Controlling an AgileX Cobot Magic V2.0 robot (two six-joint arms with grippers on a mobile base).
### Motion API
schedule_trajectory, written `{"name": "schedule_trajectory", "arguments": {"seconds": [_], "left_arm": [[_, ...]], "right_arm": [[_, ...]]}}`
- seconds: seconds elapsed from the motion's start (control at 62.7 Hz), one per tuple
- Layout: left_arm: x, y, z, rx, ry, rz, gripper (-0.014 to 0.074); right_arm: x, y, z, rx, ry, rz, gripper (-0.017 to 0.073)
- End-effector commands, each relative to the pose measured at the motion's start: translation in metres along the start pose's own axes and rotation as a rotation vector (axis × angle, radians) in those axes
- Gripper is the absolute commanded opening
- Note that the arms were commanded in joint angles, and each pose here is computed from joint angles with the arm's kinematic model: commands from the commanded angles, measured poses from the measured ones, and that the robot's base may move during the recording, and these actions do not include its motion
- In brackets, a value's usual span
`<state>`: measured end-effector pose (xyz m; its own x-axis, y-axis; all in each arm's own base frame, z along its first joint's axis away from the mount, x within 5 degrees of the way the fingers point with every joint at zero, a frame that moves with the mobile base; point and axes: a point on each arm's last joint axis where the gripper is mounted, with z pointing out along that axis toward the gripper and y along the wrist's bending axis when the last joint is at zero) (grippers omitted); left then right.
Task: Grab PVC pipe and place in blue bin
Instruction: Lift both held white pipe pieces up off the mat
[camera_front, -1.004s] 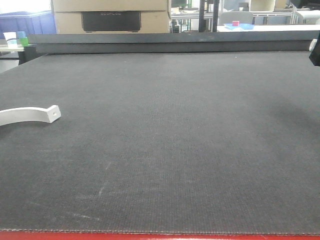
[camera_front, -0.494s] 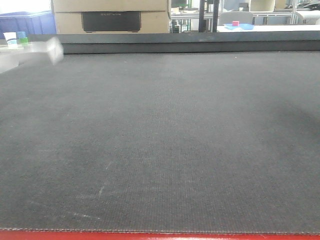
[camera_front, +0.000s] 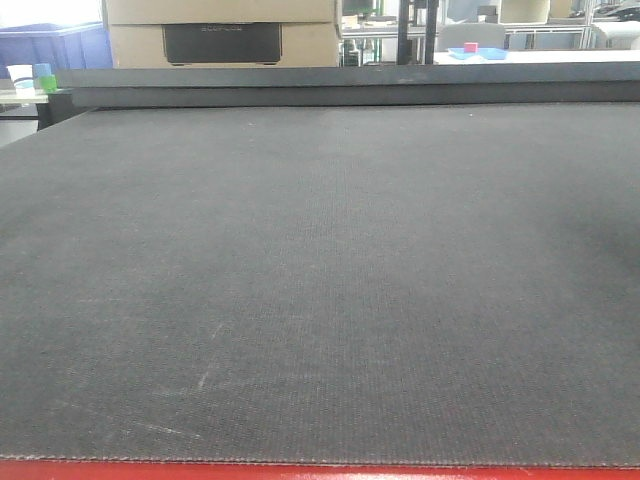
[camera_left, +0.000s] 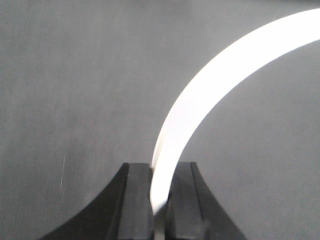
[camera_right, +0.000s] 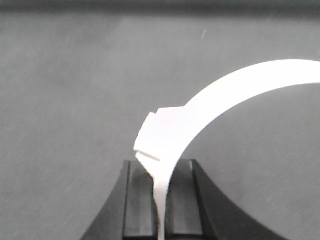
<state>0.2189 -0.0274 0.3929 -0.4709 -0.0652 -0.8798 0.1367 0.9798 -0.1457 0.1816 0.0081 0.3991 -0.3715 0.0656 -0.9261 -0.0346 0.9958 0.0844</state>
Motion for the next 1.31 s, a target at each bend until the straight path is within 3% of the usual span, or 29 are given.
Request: {"name": "schedule_trajectory", "arguments": {"seconds": [0.0, 0.207, 0.59, 1.291], "left_arm": [[0.001, -0.005, -0.015, 0.019, -0.143, 0.013, -0.0111], [0.021, -0.003, -0.033, 0.008, -0.286, 0.010, -0.0111], [0.018, -0.004, -0.054, 0.008, -0.390, 0.013, -0.0111], [0.017, -0.004, -0.053, 0.007, -0.395, 0.013, -0.0111]], "right_arm": [[0.006, -0.002, -0.016, 0.017, -0.113, -0.042, -0.0167], [0.036, -0.004, -0.034, 0.023, -0.126, -0.054, -0.0167], [0.024, -0.003, -0.052, 0.017, -0.297, -0.056, -0.0167], [0.021, -0.002, -0.053, 0.015, -0.335, -0.055, -0.0167]]}}
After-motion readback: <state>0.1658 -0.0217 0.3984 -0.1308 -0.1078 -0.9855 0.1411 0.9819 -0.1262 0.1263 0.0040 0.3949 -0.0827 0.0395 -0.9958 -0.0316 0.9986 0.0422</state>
